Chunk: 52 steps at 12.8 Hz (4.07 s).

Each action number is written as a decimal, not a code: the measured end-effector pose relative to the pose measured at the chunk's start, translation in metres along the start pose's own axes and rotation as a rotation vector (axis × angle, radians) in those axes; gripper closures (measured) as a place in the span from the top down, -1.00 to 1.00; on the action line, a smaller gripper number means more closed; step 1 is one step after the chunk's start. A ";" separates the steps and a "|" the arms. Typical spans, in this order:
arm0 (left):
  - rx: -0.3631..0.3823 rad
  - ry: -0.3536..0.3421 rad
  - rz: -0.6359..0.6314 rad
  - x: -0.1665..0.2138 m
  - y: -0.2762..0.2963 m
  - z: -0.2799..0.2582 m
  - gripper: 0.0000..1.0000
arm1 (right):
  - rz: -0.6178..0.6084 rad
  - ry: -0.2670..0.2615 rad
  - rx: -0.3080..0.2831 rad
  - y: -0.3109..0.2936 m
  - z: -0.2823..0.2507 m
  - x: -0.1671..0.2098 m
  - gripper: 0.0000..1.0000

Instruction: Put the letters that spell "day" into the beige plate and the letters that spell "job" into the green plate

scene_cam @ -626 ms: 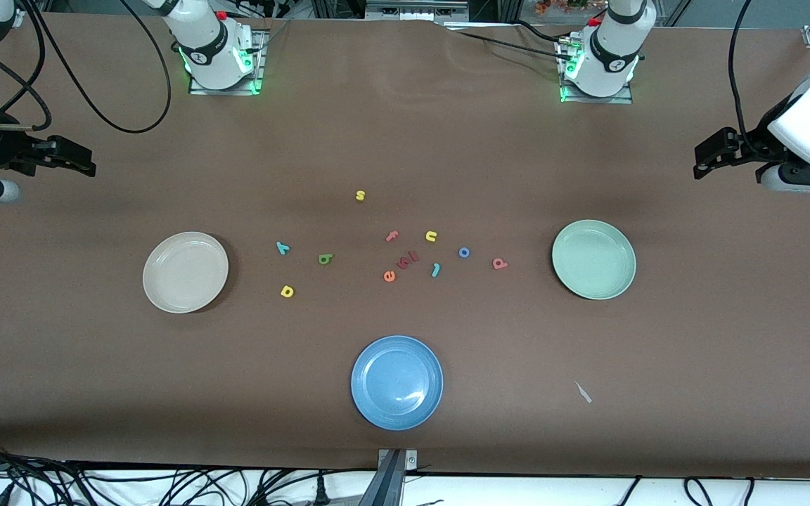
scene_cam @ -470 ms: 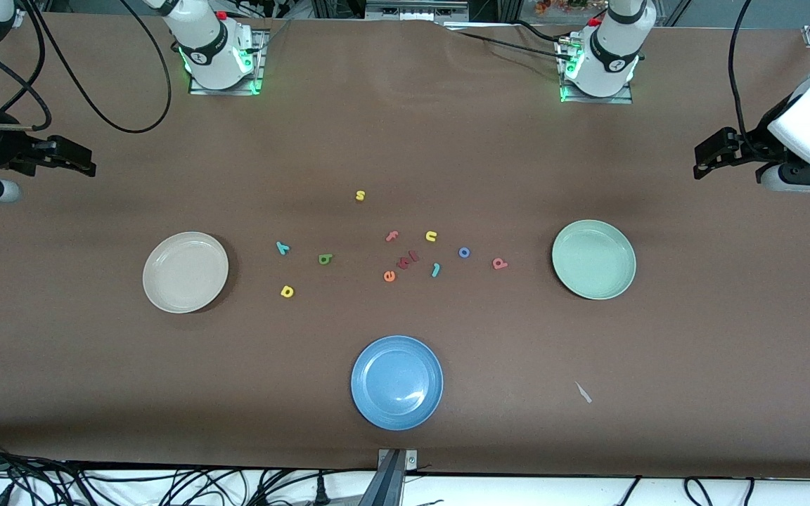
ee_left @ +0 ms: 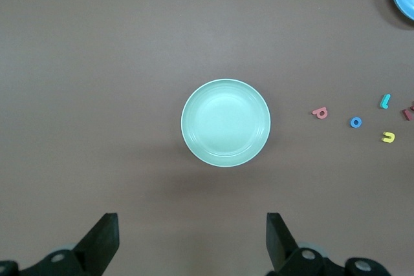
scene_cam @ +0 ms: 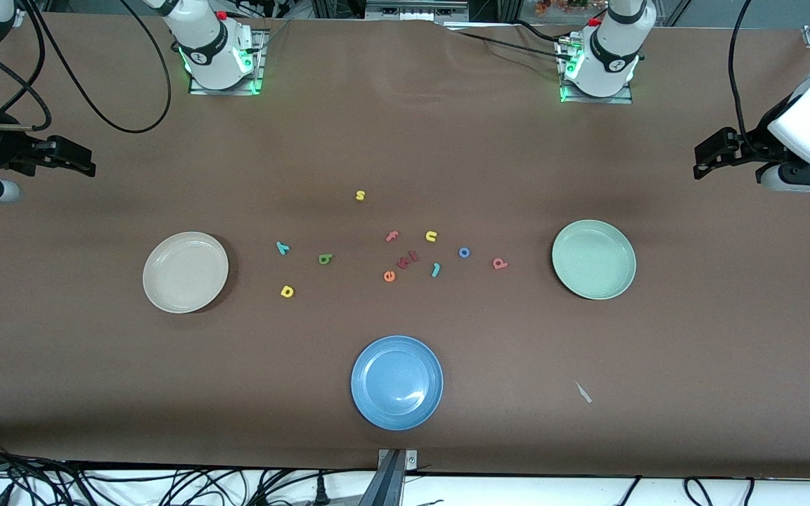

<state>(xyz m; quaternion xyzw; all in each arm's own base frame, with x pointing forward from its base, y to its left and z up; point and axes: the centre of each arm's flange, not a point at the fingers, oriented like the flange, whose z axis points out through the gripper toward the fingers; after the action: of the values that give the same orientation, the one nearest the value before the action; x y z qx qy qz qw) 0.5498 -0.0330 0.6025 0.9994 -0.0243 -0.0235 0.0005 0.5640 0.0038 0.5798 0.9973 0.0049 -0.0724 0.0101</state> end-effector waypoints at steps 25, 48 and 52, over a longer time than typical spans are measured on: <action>0.001 -0.006 0.015 -0.001 0.008 0.000 1.00 | 0.000 -0.002 0.000 0.000 0.001 0.000 1.00; 0.001 -0.001 0.020 -0.001 0.011 -0.002 1.00 | 0.000 -0.003 0.000 0.000 0.001 0.000 1.00; 0.001 -0.001 0.020 -0.001 0.011 -0.002 1.00 | 0.000 -0.003 0.000 0.000 0.001 0.000 1.00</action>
<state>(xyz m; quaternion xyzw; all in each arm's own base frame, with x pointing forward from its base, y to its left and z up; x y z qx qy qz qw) 0.5483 -0.0439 0.6046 0.9991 -0.0342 -0.0242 0.0001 0.5642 0.0037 0.5789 0.9972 0.0047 -0.0737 0.0104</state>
